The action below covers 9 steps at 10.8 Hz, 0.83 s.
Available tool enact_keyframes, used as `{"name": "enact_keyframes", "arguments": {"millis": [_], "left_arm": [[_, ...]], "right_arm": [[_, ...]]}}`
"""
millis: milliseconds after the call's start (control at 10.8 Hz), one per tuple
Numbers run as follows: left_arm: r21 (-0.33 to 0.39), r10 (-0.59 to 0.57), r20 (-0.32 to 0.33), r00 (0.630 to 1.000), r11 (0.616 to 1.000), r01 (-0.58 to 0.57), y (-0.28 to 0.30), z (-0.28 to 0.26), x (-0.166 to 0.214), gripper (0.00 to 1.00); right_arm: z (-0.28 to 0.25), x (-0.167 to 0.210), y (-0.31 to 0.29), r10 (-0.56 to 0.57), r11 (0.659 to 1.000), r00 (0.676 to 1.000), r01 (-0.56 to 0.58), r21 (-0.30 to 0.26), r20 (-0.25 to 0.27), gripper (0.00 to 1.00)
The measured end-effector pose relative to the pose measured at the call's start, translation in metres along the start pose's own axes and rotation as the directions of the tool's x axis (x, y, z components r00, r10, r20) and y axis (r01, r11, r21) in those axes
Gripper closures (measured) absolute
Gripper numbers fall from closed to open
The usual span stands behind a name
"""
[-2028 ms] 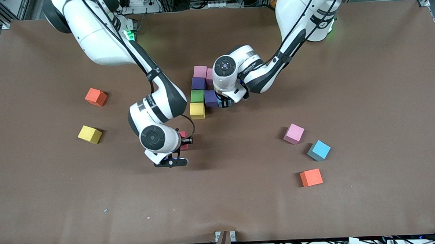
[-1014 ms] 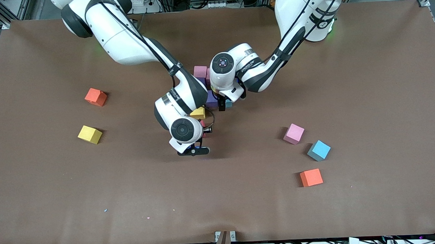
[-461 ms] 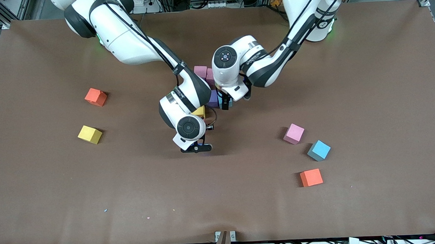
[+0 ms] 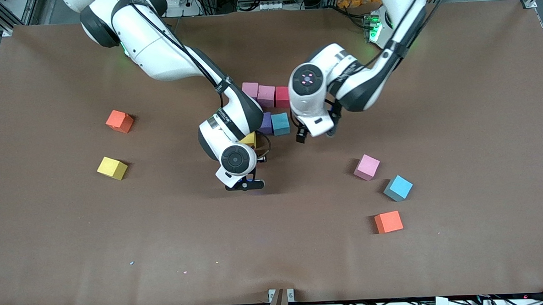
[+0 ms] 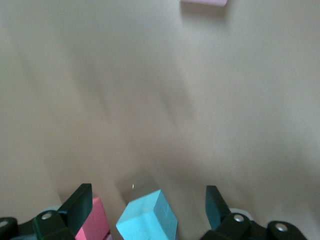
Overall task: Arrange 11 blocks into digit 3
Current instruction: 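Place the cyan cube beside the column while the right gripper carries red, then grasp the pink cube with the left gripper while the right gripper places red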
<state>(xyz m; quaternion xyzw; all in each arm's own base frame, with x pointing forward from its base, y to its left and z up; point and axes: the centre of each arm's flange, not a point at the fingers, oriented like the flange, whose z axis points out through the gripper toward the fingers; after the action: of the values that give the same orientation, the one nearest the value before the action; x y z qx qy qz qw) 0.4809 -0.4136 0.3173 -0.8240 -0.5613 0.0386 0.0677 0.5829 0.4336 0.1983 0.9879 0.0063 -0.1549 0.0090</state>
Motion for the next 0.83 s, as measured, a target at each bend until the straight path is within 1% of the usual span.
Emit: {"name": "enact_keyframes", "arguments": {"millis": [184,369,645,830], "left_arm": [[-0.007,0.091,0.004,0.996,0.996,-0.091,0.008,-0.007,0.03,0.0],[-0.008,0.187,0.012,0.982,0.982,-0.187,0.018,-0.008,0.067,0.0],[-0.01,0.339,0.022,0.94,0.941,-0.339,0.029,-0.008,0.133,0.0],[0.002,0.428,0.003,0.904,0.904,-0.428,0.032,-0.002,0.179,0.0]], "right_arm": [[0.001,-0.001,0.001,0.0,1.0,1.0,0.0,-0.003,0.003,0.4],[0.001,-0.002,0.001,0.0,1.0,1.0,0.0,-0.005,0.006,0.4],[0.002,-0.004,-0.001,-0.004,1.0,1.0,0.004,-0.011,0.008,0.4],[0.003,-0.006,-0.002,-0.007,1.0,1.0,0.007,-0.015,0.011,0.4]]}}
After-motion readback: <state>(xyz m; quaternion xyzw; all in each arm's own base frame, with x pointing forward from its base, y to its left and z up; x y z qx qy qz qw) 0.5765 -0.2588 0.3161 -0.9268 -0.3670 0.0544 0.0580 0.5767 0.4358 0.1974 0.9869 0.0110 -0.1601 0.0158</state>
